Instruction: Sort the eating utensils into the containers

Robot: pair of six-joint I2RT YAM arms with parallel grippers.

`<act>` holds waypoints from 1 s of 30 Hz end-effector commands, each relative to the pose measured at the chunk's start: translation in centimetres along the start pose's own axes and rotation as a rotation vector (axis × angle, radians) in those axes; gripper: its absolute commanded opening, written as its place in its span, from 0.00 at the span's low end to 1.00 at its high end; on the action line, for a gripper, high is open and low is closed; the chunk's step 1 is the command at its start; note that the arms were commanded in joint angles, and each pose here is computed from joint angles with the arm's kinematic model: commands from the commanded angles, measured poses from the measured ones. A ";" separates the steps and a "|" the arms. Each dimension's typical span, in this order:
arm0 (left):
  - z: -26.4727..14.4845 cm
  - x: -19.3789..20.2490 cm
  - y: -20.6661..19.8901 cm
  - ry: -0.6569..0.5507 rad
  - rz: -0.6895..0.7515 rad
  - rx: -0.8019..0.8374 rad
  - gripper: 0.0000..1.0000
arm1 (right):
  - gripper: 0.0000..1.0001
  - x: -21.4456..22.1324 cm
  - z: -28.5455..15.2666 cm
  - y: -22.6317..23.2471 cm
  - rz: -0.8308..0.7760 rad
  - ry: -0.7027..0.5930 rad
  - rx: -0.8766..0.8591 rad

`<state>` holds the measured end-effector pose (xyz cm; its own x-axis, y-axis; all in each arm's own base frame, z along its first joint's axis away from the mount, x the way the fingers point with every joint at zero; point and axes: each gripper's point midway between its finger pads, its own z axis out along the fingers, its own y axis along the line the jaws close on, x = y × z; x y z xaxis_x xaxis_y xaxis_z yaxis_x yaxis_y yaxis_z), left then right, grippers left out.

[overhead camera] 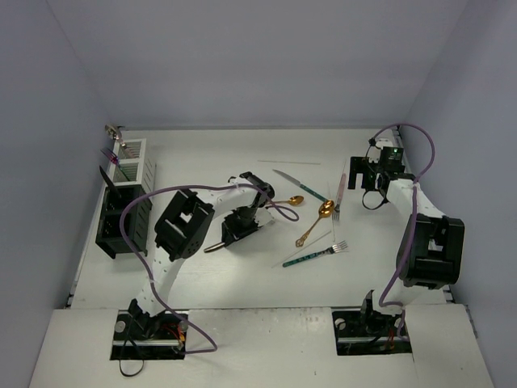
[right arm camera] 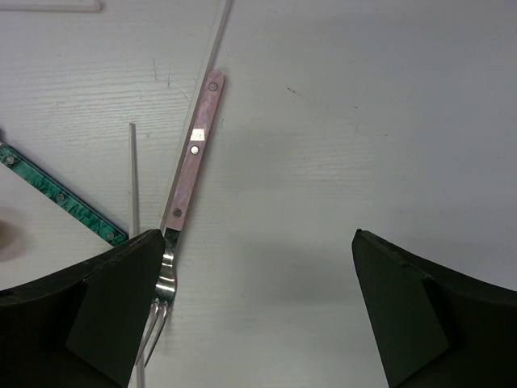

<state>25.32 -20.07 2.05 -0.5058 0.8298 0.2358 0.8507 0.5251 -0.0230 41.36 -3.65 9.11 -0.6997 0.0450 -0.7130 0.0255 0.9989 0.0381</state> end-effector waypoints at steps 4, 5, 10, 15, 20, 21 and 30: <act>-5.1 -3.5 1.6 -0.290 -0.075 -0.021 0.00 | 1.00 -3.5 -1.6 -0.1 0.001 -0.117 0.001; -6.6 -3.4 2.0 -0.334 -0.092 -0.029 0.00 | 1.00 -3.6 -1.6 0.0 0.001 -0.118 0.000; -15.2 -1.3 3.7 -0.583 -0.177 -0.069 0.00 | 1.00 -3.6 -1.6 0.2 0.006 -0.118 -0.010; -20.3 2.9 6.2 -0.754 -0.289 -0.103 0.00 | 1.00 -3.9 -1.8 0.3 0.006 -0.126 -0.016; -23.8 8.3 9.8 -0.951 -0.458 -0.112 0.00 | 1.00 -4.1 -1.9 0.4 0.005 -0.132 -0.025; -24.2 9.1 10.2 -0.991 -0.484 -0.100 0.00 | 1.00 -4.1 -1.8 0.5 0.006 -0.132 -0.026; -26.4 20.9 15.7 -1.296 -0.774 -0.306 0.00 | 1.00 -3.7 -1.6 0.6 0.004 -0.122 -0.034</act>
<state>31.59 -1.08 27.75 -0.6479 0.1075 -0.7541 0.2413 0.9680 -0.0693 41.42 -3.09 9.51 -0.6921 0.0522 -0.7199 0.0089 0.9979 0.0638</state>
